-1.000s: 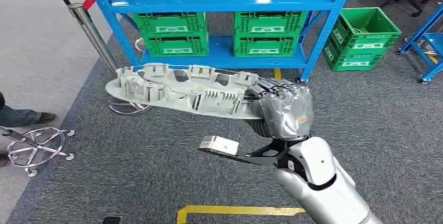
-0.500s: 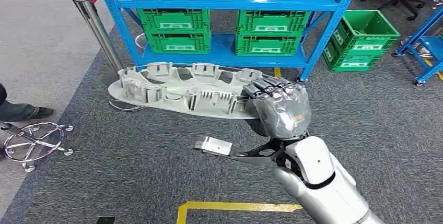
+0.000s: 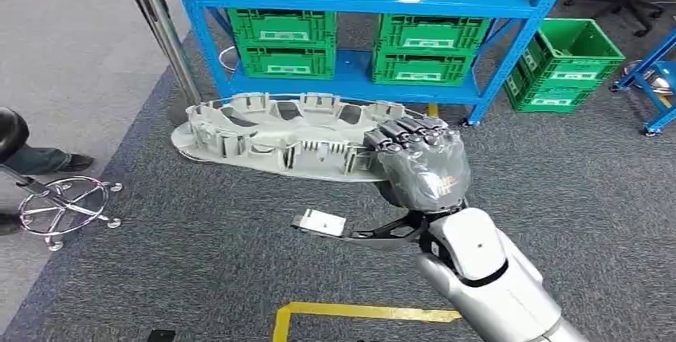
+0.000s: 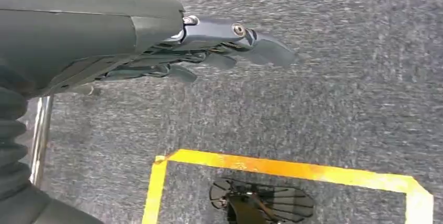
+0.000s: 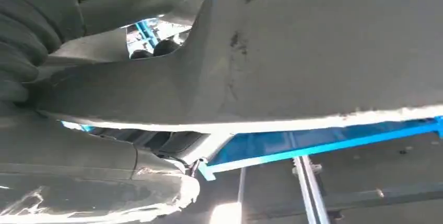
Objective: Take the parts from the cabinet and place them on the table.
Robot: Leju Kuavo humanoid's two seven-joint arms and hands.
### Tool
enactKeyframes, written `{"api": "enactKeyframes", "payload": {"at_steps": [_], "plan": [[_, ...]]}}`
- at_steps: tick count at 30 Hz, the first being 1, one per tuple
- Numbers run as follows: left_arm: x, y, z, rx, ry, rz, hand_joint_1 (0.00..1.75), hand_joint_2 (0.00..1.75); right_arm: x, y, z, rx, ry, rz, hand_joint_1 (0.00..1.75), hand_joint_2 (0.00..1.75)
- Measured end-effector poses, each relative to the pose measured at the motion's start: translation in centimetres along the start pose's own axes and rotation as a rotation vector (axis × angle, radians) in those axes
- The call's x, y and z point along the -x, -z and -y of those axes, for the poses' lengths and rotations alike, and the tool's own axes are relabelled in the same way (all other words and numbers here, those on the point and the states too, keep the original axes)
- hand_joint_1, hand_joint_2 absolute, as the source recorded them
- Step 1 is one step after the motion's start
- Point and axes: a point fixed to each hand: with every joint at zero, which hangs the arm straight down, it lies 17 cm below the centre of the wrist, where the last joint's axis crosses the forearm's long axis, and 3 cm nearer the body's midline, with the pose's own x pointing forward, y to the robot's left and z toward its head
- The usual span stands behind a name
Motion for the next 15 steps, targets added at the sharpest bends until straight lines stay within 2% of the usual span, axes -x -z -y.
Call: {"api": "enactKeyframes", "payload": {"at_steps": [15], "plan": [[-0.04, 0.1, -0.14, 0.005, -0.003, -0.005, 0.0, 1.75, -0.55, 0.21, -0.42, -0.004, -0.013, 0.01, 1.75, 1.75]]}}
